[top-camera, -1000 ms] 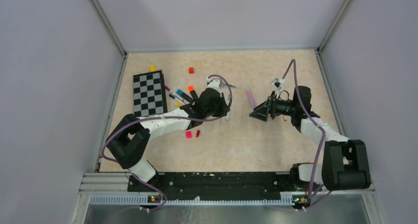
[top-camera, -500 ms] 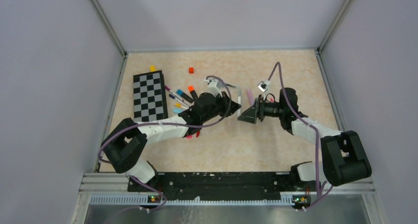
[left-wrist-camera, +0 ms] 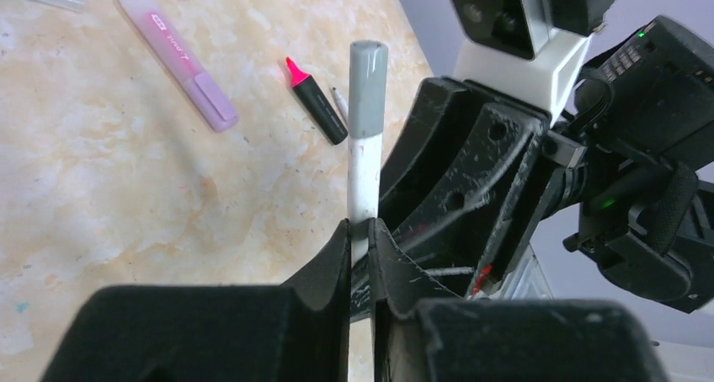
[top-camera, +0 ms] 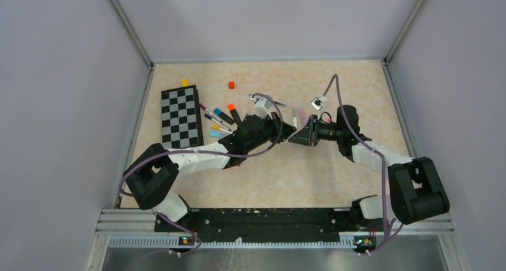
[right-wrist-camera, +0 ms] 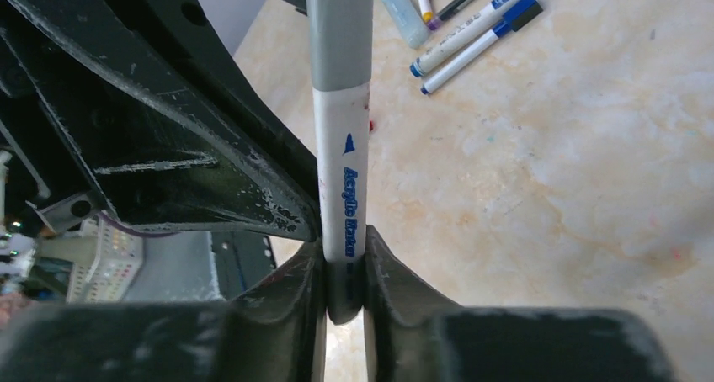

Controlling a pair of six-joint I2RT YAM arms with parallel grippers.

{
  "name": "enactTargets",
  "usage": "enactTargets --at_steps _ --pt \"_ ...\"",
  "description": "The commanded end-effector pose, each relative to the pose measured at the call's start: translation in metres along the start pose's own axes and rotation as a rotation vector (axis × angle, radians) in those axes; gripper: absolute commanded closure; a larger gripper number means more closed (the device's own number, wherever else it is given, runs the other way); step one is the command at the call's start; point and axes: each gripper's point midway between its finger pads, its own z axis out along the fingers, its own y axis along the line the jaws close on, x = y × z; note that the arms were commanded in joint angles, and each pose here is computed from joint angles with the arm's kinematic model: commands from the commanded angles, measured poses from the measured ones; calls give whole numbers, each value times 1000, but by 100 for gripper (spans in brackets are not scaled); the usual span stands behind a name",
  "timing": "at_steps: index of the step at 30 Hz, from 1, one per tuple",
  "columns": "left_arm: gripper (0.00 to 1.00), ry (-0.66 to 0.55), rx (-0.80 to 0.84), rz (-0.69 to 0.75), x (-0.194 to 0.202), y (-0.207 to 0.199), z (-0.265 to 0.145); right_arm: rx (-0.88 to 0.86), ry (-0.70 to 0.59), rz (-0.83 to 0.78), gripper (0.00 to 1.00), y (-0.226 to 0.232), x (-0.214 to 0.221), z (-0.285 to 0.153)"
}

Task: Open the pen caps
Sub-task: Pick up the pen from the center of the board.

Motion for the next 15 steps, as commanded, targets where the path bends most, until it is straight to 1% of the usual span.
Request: enactTargets --at_steps 1,2,3,6,9,13,14,15 --pt "100 -37 83 -4 -7 -24 0 -35 -39 -108 95 13 -27 4" --pt "98 -37 84 4 -7 -24 -1 -38 -35 -117 100 13 -28 4" --pt "92 -41 86 10 -8 -24 -2 -39 -31 -130 100 14 -28 3" --pt "70 -67 130 60 -17 -35 -11 -42 -6 -167 100 15 -27 2" --pt "45 -133 189 127 -30 -45 -28 -85 37 -211 100 21 -22 0" --pt "8 -187 190 180 -37 -39 -50 -191 100 -296 100 34 -11 -5" --pt "2 -195 204 199 -38 -39 -54 -215 110 -302 100 37 -9 -6" --pt "1 -203 228 211 -39 -42 -58 -243 122 -311 100 40 -5 -7"
